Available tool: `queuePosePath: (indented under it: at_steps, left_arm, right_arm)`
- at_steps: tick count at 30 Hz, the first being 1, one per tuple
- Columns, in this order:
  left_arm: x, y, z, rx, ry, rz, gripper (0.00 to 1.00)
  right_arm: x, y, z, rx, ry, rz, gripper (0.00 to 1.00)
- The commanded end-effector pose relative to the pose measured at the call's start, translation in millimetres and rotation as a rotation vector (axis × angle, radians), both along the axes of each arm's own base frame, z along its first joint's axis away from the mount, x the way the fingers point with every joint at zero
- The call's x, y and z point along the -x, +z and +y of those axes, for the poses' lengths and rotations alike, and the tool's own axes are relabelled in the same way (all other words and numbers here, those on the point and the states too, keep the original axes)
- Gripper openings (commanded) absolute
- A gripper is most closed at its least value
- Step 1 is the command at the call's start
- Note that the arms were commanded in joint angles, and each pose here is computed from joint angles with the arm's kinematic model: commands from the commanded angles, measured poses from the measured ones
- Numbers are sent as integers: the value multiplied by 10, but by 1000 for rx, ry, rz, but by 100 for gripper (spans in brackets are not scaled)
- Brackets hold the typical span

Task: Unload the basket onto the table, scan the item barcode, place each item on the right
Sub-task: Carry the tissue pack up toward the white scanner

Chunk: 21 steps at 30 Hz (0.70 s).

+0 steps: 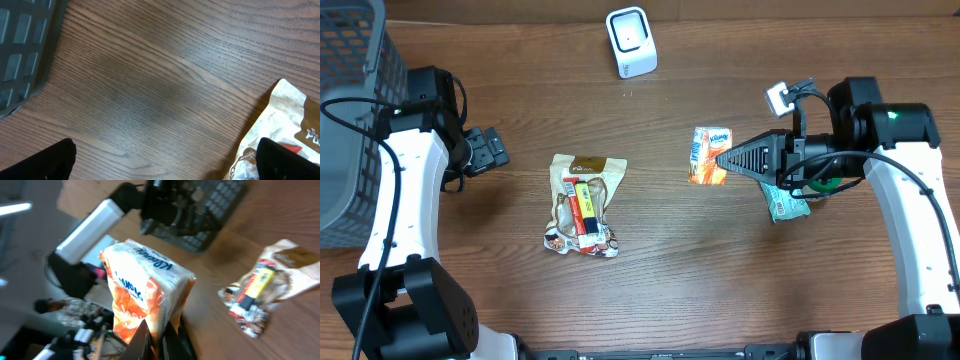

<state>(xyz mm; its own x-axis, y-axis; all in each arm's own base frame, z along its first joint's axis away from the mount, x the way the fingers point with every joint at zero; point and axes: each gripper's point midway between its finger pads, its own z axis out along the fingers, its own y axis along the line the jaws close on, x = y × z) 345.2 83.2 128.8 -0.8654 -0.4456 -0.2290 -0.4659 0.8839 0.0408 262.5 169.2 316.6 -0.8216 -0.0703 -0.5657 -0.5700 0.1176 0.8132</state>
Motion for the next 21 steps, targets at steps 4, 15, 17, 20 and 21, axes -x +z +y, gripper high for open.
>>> queuePosePath:
  at_steps: [4, 15, 17, 20, 21]
  left_arm:
    - [-40, 17, 0, -5, -17, -5, 100]
    - [-39, 16, 0, -5, -17, -4, 100]
    - [-40, 17, 0, -6, -17, -5, 100]
    - [-40, 17, 0, -6, -17, -5, 100]
    - [-40, 17, 0, -6, -17, -5, 100]
  right_arm:
    - [-293, -482, -87, 219, -103, 189, 5]
    - [-740, -1079, -348, 485, -277, 253, 4]
    - [-811, -1116, -342, 484, -283, 244, 4]
    - [-961, -1234, -373, 548, -349, 249, 4]
    - [-1014, -1267, -379, 577, -372, 235, 4]
